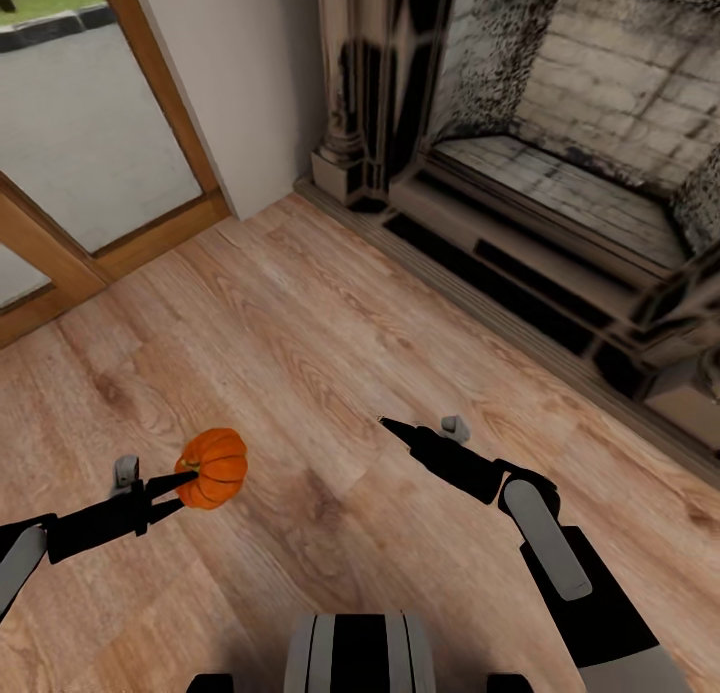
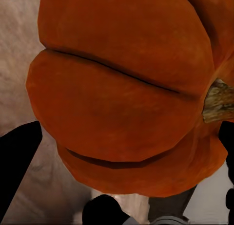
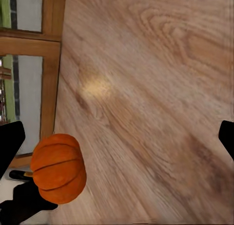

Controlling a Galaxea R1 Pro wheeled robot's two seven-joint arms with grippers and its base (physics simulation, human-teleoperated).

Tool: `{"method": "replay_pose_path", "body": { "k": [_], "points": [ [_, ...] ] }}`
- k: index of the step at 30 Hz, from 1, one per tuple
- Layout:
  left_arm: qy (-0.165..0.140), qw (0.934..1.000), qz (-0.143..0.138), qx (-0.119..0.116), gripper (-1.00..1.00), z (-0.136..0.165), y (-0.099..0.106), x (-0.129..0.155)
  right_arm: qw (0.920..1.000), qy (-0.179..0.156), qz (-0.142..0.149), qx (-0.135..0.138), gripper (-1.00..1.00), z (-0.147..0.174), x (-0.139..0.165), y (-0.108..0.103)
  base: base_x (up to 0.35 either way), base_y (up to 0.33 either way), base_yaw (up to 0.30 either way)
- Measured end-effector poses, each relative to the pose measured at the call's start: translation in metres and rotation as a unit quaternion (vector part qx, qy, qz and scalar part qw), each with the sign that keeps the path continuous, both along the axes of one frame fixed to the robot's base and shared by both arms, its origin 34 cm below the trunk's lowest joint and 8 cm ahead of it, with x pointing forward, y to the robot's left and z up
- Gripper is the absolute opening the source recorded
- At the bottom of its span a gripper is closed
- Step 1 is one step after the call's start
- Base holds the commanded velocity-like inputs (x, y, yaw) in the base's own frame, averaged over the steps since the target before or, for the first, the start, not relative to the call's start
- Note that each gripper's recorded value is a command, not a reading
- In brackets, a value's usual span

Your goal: Place each of the two pumpkins and all three candles from the living room inside a cabinet in the living room (use any cabinet), then make sure every cabinet is closed, and position the cauldron so it is next to a table in the living room.

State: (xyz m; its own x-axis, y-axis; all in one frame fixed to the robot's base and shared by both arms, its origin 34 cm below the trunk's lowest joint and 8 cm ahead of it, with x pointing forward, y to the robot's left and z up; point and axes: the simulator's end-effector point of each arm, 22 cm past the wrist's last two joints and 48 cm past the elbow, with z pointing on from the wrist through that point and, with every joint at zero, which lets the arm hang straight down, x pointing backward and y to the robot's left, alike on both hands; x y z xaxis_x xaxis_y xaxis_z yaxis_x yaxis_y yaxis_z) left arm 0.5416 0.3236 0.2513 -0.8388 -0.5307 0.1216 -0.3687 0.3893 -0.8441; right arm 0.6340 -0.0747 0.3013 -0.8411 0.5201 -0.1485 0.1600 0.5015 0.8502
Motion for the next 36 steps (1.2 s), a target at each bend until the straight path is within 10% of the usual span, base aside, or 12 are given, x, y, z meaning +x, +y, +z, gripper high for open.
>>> {"method": "replay_pose_path", "body": {
  "k": [36],
  "points": [
    [-0.068, 0.9975, 0.020, 0.005, -1.00, 0.061, 0.014, 0.030, 0.9983, -0.059, -0.001, -0.001, 1.00, 0.066, 0.019, -0.001, -0.331, 0.000, -0.268]
  ]
}}
